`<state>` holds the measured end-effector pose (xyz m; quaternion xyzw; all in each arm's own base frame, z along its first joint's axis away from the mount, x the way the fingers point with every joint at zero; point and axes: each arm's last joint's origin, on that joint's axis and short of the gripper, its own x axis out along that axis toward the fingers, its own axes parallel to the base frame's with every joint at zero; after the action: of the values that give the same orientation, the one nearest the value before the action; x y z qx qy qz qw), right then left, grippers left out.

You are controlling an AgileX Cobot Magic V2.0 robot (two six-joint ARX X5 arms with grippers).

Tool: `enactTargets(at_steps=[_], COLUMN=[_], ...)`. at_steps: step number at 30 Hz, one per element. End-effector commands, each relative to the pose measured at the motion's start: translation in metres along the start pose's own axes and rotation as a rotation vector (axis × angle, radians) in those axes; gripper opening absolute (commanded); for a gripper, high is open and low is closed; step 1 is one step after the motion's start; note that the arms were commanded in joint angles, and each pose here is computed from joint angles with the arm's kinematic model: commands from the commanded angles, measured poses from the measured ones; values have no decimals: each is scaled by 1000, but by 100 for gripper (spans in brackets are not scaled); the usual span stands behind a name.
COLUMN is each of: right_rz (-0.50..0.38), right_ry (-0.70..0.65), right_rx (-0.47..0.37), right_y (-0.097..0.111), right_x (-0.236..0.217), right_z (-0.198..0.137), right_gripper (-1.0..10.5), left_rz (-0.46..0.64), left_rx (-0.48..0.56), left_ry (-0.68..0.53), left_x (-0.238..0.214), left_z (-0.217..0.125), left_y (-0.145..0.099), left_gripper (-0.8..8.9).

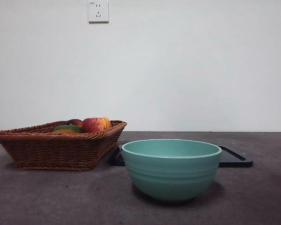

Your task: Pick up the wifruite, put it on the bowl, pick up the plate, put it on desk

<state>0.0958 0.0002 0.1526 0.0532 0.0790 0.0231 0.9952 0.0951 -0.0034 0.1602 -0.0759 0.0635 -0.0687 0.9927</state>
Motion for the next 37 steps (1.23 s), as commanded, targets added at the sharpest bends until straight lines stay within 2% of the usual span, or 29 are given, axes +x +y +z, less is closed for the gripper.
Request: enactTargets(at_steps=[1, 7, 12, 17, 23, 29, 37], right_rz=[4, 40, 57, 70, 92, 198, 382], right_ry=[-8, -51, -140, -207, -190, -47, 280], right_rx=[106, 159, 153, 146, 86, 24, 1], right_y=[0, 2, 6, 10, 16, 24, 32], right_x=[0, -4, -16, -30, -44, -45, -24], right_z=[0, 14, 43, 74, 114, 155, 194], right_gripper=[10, 10, 9, 10, 9, 9, 9], left_rz=[0, -10, -27, -36, -32, -80, -242], left_rx=[-139, -258, -308, -299, -232, -154, -83], left_ry=[-4, -36, -86, -117, -116, 18, 318], left_x=[1, -3, -11, -25, -42, -45, -19], left_z=[-2, 10, 31, 61, 101, 136, 164], left_y=[0, -2, -6, -13, -21, -29, -35], left_gripper=[9, 10, 10, 11, 11, 11, 10])
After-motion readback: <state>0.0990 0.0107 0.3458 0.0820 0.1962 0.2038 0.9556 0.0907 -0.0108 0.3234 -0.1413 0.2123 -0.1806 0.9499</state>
